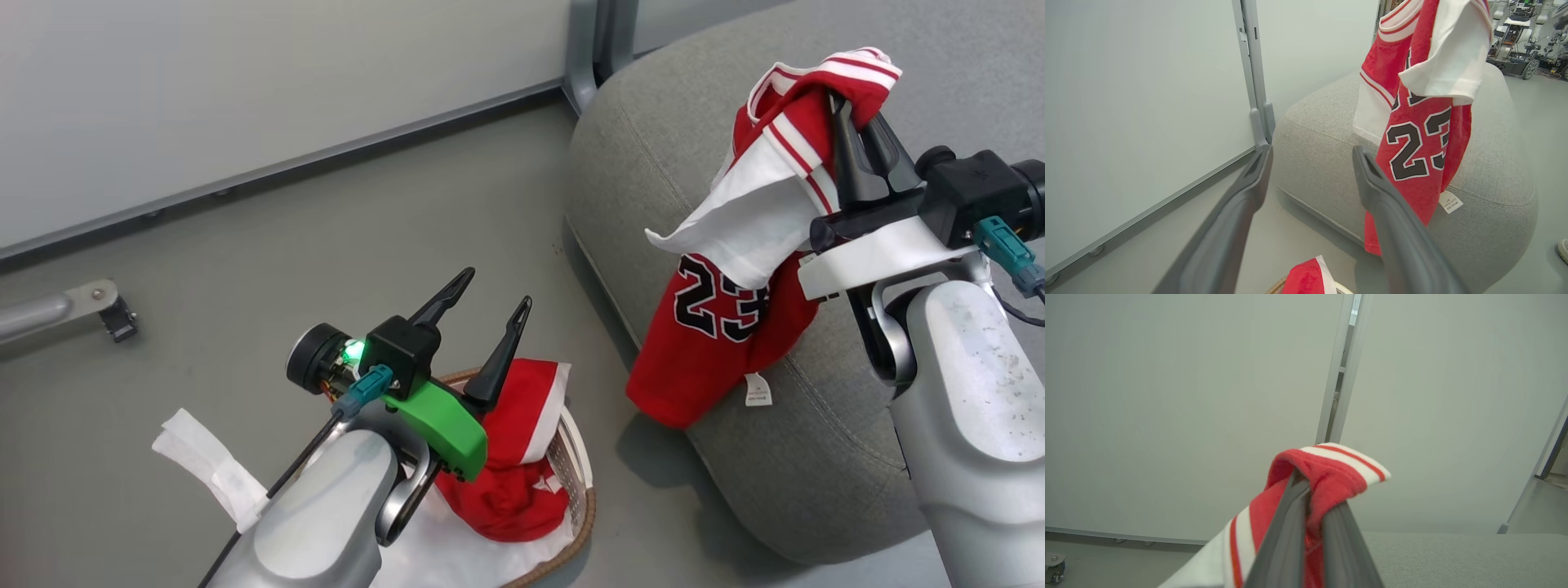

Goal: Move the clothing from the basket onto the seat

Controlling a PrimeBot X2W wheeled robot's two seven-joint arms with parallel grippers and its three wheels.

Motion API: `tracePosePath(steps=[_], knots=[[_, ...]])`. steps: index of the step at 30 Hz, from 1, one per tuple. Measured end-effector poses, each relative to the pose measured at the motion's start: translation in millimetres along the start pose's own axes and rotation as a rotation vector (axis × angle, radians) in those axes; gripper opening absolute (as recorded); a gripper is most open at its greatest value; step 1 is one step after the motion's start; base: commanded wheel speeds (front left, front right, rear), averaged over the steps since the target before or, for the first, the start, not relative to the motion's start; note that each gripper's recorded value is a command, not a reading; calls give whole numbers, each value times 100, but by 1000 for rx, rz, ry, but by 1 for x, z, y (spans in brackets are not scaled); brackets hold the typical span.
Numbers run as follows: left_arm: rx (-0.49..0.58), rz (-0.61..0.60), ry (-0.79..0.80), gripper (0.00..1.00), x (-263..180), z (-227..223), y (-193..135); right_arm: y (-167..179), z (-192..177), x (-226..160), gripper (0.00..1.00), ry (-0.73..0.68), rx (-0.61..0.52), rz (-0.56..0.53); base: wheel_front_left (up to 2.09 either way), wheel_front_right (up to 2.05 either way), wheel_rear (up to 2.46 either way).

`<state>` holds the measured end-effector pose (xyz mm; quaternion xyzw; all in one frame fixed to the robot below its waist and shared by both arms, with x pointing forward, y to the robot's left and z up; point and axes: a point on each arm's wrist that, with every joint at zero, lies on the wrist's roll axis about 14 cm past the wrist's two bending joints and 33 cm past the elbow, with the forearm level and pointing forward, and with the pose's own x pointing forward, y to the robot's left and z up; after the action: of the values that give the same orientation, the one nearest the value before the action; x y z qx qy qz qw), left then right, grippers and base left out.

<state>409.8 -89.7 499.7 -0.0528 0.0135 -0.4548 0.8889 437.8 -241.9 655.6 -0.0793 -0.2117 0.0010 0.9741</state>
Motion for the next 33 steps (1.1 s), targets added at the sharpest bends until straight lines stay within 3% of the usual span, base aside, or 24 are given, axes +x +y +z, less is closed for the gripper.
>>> tracePosePath(steps=[12,17,21,26,33], knots=[[-49,-101,46,100,32,-39,-11,-19,-55,-6,0,140,-41,-38,0,0,0],[-46,-94,59,100,32,-49,-2,-12,-62,26,0,142,-114,49,0,0,0],[-47,-63,43,100,29,-48,10,-7,-60,64,0,117,-103,89,0,0,0],[-37,-33,36,100,25,-50,23,-30,-28,128,0,52,-222,89,0,0,0],[-41,28,38,100,16,-59,49,-90,30,193,0,-38,-390,-39,0,0,0]])
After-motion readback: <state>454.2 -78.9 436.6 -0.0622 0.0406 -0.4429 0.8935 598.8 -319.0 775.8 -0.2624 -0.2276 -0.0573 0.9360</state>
